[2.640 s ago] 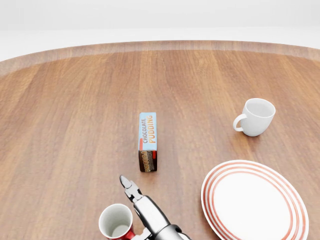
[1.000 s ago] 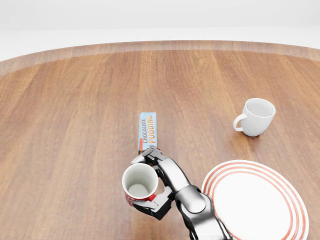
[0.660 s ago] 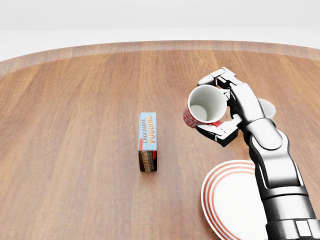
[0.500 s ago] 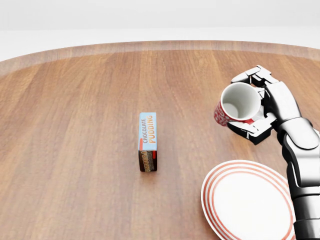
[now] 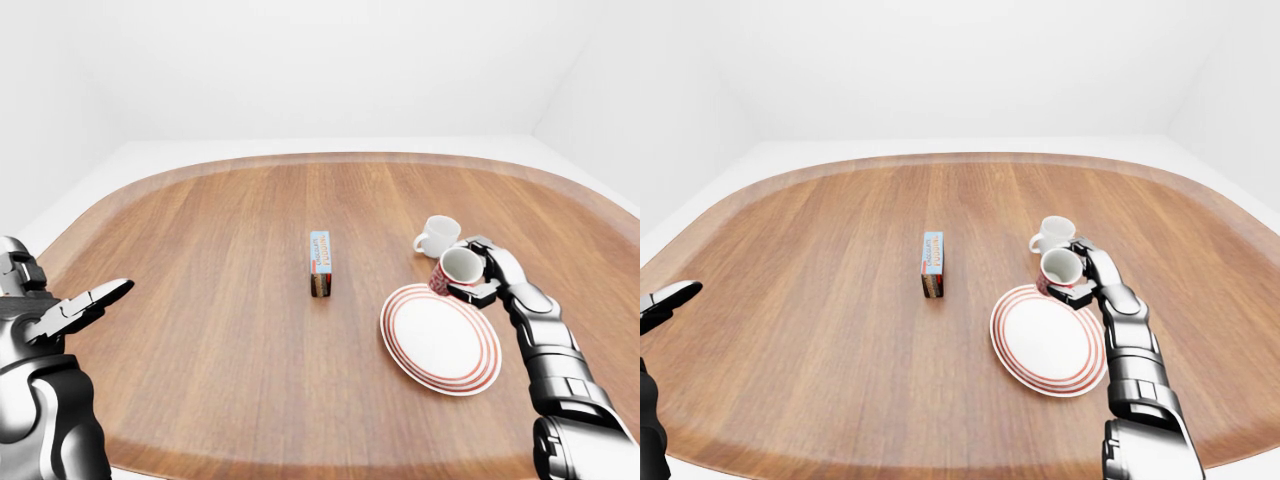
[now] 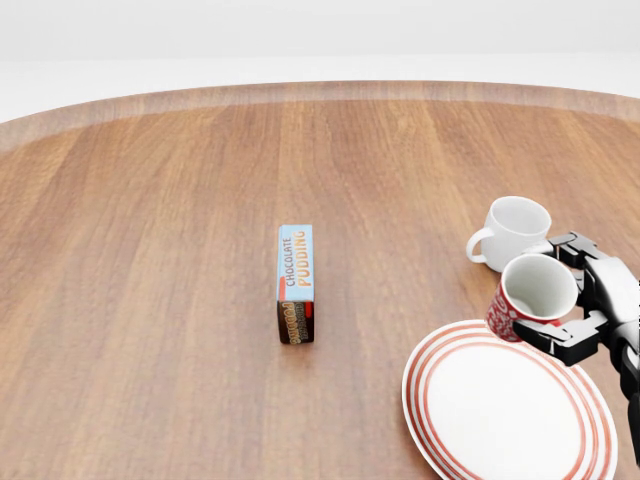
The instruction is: Pick up the red mug and put it on the plate
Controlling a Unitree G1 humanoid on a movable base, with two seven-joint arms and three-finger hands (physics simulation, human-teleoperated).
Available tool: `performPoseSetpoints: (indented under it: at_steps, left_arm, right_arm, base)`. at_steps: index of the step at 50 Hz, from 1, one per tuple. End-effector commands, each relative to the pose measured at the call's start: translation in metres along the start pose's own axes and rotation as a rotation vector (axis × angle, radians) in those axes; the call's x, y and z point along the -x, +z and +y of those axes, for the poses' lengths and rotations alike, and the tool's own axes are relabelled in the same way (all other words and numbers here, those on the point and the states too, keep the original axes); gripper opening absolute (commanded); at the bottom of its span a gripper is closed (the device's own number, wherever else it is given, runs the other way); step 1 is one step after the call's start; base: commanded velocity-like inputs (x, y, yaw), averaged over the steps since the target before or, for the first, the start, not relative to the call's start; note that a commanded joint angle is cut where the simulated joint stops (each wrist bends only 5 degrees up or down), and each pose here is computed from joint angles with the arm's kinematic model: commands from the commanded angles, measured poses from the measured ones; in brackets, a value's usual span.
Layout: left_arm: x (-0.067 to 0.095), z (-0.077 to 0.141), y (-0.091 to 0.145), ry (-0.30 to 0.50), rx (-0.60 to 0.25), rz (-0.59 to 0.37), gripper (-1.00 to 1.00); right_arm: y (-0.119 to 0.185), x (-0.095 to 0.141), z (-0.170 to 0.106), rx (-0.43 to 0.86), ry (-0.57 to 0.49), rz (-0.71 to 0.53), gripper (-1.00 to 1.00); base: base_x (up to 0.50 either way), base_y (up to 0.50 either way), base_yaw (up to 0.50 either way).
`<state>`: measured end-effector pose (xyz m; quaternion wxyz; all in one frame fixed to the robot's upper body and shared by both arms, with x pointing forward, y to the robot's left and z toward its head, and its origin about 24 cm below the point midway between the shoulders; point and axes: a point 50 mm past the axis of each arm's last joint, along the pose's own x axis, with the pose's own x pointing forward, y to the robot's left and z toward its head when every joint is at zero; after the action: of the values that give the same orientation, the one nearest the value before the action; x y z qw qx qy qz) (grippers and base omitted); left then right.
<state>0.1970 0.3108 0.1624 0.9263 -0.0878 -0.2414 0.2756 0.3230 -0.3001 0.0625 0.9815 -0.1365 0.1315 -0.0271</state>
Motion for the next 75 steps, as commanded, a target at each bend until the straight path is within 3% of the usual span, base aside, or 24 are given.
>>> performPoseSetpoints:
  at_steps: [1,15,33,56,71,75]
  left_arm:
    - [0.000,-0.001,0.000,-0.003,-0.002,-0.002,1.00]
    - [0.000,-0.001,0.001,-0.003,-0.002,-0.004,1.00]
    - [0.000,0.000,0.000,0.000,-0.001,0.000,1.00]
    - [0.000,0.000,-0.001,0.001,-0.003,0.003,1.00]
    - [0.000,0.000,-0.002,0.002,-0.005,0.006,1.00]
    - [0.000,0.000,-0.002,0.002,-0.004,0.006,1.00]
  right_arm:
    - [-0.042,0.005,-0.001,-0.058,-0.004,0.129,-1.00]
    - [-0.060,0.006,0.008,-0.077,0.010,0.180,-1.00]
    - [-0.068,0.014,-0.002,-0.095,-0.015,0.199,-1.00]
    - [-0.085,0.041,-0.004,-0.081,-0.017,0.186,-1.00]
    - [-0.106,0.037,0.004,-0.096,-0.009,0.275,-1.00]
    - [-0.100,0.036,0.002,-0.086,-0.008,0.249,-1.00]
  base:
    - [0.00,0.00,0.00]
    - [0.00,0.00,0.00]
    - [0.00,0.00,0.00]
    - [0.00,0.00,0.00]
    - [0.00,0.00,0.00]
    - [0.00,0.00,0.00]
